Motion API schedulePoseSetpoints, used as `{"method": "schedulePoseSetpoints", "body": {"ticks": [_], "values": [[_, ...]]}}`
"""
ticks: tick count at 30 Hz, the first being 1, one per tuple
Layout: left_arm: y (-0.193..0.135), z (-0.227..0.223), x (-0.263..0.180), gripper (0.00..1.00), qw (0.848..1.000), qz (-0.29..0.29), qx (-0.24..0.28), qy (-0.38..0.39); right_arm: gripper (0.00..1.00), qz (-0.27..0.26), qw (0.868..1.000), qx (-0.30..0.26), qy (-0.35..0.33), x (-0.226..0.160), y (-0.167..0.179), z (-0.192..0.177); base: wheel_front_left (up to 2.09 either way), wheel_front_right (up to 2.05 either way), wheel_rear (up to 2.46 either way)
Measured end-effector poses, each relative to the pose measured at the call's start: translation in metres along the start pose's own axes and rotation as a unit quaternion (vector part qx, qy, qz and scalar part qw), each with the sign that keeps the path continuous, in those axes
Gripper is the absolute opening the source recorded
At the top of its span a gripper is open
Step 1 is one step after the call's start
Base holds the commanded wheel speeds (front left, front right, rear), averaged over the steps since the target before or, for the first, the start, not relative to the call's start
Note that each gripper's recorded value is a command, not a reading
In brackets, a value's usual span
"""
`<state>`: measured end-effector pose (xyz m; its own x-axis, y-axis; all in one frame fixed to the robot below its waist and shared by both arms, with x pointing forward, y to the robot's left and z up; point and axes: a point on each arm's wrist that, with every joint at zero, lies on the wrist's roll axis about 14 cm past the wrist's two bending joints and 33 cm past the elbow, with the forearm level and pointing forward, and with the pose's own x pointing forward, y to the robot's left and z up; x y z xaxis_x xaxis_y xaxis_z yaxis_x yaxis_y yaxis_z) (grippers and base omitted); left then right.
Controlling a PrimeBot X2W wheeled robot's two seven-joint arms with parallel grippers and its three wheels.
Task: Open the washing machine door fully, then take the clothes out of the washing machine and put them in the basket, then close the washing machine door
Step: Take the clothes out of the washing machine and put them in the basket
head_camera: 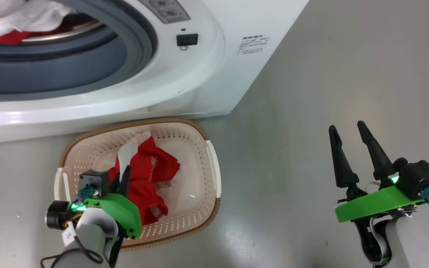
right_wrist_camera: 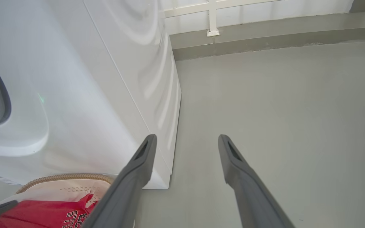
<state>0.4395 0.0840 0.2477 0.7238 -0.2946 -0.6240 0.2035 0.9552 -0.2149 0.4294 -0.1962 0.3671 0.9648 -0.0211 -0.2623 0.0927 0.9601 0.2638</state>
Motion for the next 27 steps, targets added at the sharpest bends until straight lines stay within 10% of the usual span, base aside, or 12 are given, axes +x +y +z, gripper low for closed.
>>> {"method": "schedulePoseSetpoints", "body": {"ticks": [3, 27], "values": [[0.002, -0.005, 0.003, 0.98, 1.000, 0.002, -0.003, 0.007, 1.00, -0.005, 1.000, -0.001, 0.005, 0.000, -0.004, -0.004, 0.00, 0.00, 0.00], [0.021, 0.053, -0.028, 1.00, 0.994, 0.044, -0.028, -0.092, 1.00, 0.018, 0.999, -0.005, -0.027, -0.009, 0.013, 0.023, 0.00, 0.00, 0.00]]}}
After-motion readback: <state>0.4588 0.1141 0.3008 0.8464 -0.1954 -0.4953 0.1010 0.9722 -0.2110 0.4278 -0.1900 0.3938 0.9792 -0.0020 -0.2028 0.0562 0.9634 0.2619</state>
